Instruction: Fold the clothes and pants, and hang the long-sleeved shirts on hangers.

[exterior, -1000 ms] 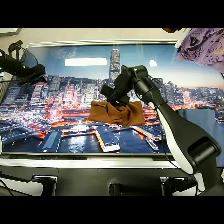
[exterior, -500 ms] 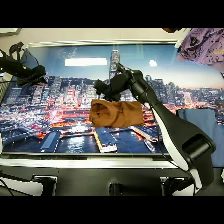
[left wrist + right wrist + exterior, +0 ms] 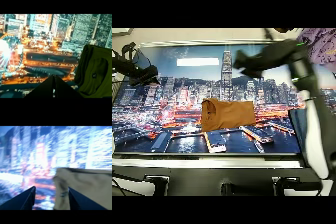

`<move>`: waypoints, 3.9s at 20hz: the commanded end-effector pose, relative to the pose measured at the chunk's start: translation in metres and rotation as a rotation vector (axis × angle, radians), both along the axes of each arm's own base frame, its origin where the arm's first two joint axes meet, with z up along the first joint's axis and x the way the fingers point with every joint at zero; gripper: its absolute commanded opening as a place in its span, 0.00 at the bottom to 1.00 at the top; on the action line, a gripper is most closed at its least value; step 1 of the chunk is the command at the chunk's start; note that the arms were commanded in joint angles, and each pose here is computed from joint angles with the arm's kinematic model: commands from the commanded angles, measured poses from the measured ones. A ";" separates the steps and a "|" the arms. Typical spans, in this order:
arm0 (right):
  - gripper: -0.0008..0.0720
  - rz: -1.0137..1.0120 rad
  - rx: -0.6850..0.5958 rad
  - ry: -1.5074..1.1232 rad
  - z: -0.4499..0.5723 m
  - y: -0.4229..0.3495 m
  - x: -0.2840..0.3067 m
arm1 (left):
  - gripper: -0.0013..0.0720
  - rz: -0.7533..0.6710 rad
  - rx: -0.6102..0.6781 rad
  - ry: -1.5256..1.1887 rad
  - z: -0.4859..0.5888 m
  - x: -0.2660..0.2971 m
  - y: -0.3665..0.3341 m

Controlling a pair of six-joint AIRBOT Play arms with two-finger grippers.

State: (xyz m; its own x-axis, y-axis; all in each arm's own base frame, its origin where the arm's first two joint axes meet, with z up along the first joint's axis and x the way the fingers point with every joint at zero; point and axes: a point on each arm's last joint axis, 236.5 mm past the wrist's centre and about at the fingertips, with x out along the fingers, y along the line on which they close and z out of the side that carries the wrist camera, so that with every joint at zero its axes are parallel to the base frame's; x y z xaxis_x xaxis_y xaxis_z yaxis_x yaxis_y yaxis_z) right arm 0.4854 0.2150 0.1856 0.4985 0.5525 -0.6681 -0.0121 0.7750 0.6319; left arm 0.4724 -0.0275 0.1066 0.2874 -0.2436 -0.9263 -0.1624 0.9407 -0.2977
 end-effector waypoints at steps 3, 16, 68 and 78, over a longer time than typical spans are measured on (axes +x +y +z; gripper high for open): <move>0.66 -0.033 -0.136 0.157 -0.050 -0.187 -0.024 | 0.04 0.001 0.000 -0.001 0.000 0.000 0.001; 0.65 0.078 0.180 0.450 -0.270 -0.099 -0.079 | 0.04 0.005 0.012 0.001 -0.001 0.000 0.003; 0.04 -1.063 -0.310 0.488 -0.020 -0.448 -0.158 | 0.04 0.009 0.020 0.051 -0.010 -0.006 0.005; 0.04 -1.026 -0.507 0.830 -0.109 -0.438 -0.259 | 0.04 0.002 0.020 0.080 -0.011 -0.013 0.005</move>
State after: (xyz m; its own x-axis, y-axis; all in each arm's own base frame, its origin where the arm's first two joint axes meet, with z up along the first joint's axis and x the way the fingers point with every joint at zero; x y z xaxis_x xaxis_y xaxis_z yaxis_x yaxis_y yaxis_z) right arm 0.2579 -0.2255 0.1002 -0.0031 -0.1839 -0.9829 0.9284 0.3647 -0.0711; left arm 0.4608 -0.0228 0.0957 0.2199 -0.2242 -0.9494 -0.1871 0.9455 -0.2666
